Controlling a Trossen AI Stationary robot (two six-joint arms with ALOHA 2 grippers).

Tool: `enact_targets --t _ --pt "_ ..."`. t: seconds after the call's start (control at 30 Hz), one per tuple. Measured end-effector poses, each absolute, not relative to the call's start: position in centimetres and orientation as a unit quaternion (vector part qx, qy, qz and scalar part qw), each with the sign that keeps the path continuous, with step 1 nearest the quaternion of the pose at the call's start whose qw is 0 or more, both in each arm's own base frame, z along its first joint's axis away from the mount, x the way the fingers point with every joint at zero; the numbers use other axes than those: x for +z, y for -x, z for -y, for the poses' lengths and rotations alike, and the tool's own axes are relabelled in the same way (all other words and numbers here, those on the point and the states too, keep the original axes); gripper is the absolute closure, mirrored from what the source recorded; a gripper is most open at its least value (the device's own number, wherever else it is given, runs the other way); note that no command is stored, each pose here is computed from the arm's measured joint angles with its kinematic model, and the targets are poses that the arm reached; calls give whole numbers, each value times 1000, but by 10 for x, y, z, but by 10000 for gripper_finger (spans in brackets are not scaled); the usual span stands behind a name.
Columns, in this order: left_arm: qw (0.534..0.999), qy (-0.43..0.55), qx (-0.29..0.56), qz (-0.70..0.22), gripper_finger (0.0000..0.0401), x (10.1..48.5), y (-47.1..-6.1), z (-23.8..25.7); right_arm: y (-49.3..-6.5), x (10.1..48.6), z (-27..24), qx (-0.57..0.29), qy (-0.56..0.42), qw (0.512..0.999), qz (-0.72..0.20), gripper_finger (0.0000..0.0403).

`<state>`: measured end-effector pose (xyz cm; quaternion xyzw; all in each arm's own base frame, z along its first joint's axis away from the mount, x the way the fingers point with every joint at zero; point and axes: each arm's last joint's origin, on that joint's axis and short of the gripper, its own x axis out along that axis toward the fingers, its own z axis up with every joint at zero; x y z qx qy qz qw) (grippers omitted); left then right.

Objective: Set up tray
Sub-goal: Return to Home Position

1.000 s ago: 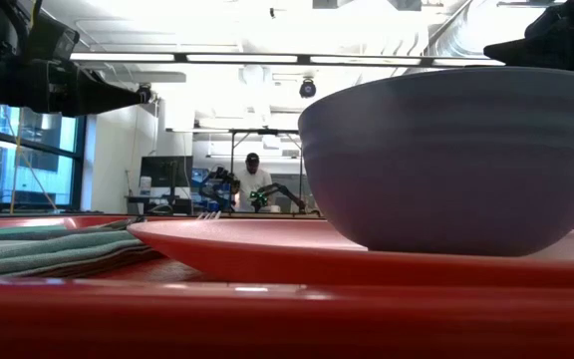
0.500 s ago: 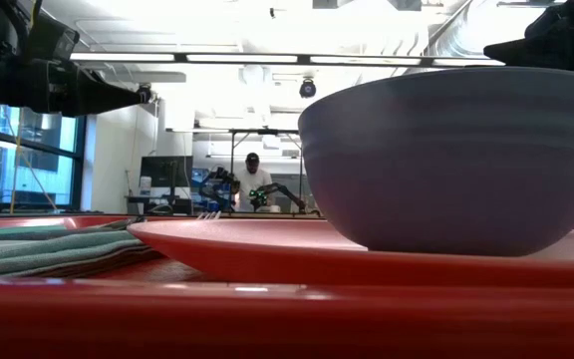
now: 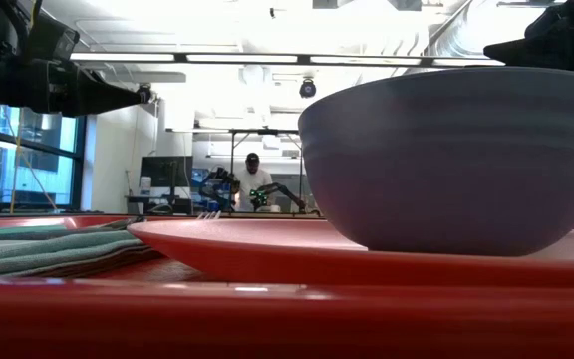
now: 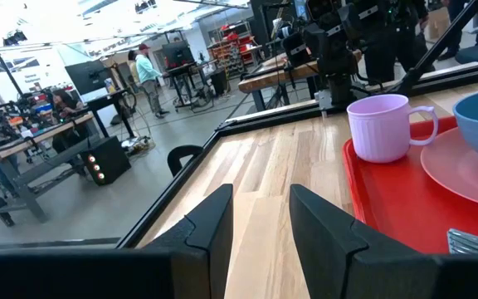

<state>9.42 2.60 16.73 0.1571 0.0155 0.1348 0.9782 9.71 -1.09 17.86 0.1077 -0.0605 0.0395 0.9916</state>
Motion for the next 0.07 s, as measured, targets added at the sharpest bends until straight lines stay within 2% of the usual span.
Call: enact_targets --t 0.07 --pt "978 -157 135 -15 249 167 -94 -26 -97 179 11 40 -108 992 61 265"
